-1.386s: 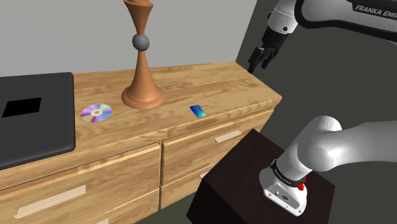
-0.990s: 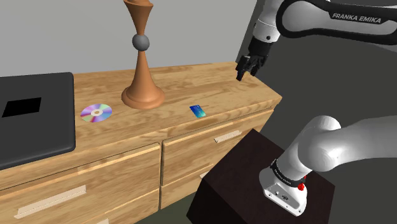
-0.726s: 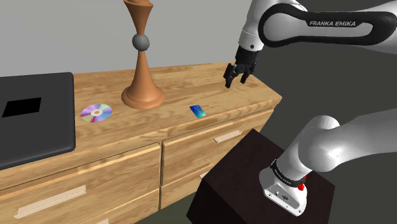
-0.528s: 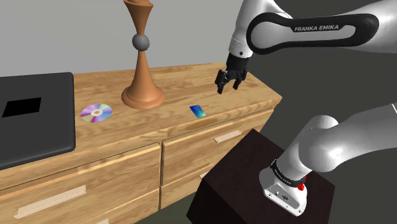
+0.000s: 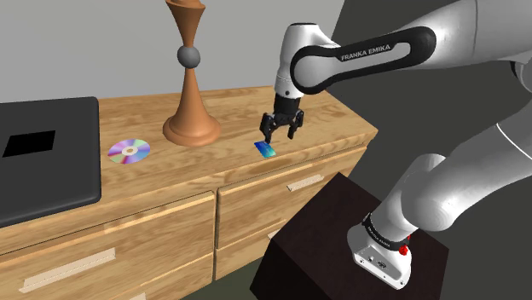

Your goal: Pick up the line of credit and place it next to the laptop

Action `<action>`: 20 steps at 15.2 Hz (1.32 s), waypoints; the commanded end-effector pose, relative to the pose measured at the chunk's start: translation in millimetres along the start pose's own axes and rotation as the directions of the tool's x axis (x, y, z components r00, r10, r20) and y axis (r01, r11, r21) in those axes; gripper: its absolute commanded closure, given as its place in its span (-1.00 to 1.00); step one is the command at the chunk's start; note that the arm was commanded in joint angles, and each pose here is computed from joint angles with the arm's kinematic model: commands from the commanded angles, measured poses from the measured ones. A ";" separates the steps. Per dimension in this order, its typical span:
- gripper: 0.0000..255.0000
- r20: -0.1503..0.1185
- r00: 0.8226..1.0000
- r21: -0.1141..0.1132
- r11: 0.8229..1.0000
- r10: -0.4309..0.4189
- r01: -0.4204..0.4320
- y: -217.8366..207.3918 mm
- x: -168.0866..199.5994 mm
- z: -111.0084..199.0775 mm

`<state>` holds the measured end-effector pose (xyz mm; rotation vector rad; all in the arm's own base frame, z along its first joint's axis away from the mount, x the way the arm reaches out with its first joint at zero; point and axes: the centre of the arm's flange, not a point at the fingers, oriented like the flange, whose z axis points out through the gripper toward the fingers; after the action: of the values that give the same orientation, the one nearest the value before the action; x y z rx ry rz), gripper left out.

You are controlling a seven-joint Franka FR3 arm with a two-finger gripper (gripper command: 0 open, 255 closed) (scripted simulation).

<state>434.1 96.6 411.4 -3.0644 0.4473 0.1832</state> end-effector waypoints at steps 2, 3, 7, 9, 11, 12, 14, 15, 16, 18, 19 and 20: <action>-1.00 0.022 1.000 0.009 1.000 0.018 -0.018 -16.3 7.9 24.5; -1.00 0.022 1.000 0.009 1.000 0.018 -0.018 -16.3 7.7 29.8; -1.00 0.022 1.000 0.009 1.000 0.018 -0.018 -16.5 7.3 50.9; -1.00 0.022 1.000 0.009 1.000 0.018 -0.018 -16.6 7.1 59.3; -1.00 0.022 1.000 0.009 1.000 0.018 -0.018 -16.6 7.1 59.3; -1.00 0.022 1.000 0.009 1.000 0.018 -0.018 -16.6 7.1 59.3; -1.00 0.022 1.000 0.009 1.000 0.018 -0.018 -16.6 7.1 59.3; -1.00 0.022 1.000 0.009 1.000 0.018 -0.018 -16.6 7.1 59.3; -1.00 0.022 1.000 0.009 1.000 0.018 -0.018 -16.6 7.1 59.2; 1.00 0.023 1.000 0.009 1.000 0.018 -0.018 -16.6 7.1 59.2; 1.00 0.023 1.000 0.009 1.000 0.018 -0.018 -16.6 7.1 59.2; 1.00 0.023 1.000 0.009 1.000 0.018 -0.018 -16.7 7.0 59.1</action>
<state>439.7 113.2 354.2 -3.0467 0.4740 0.2087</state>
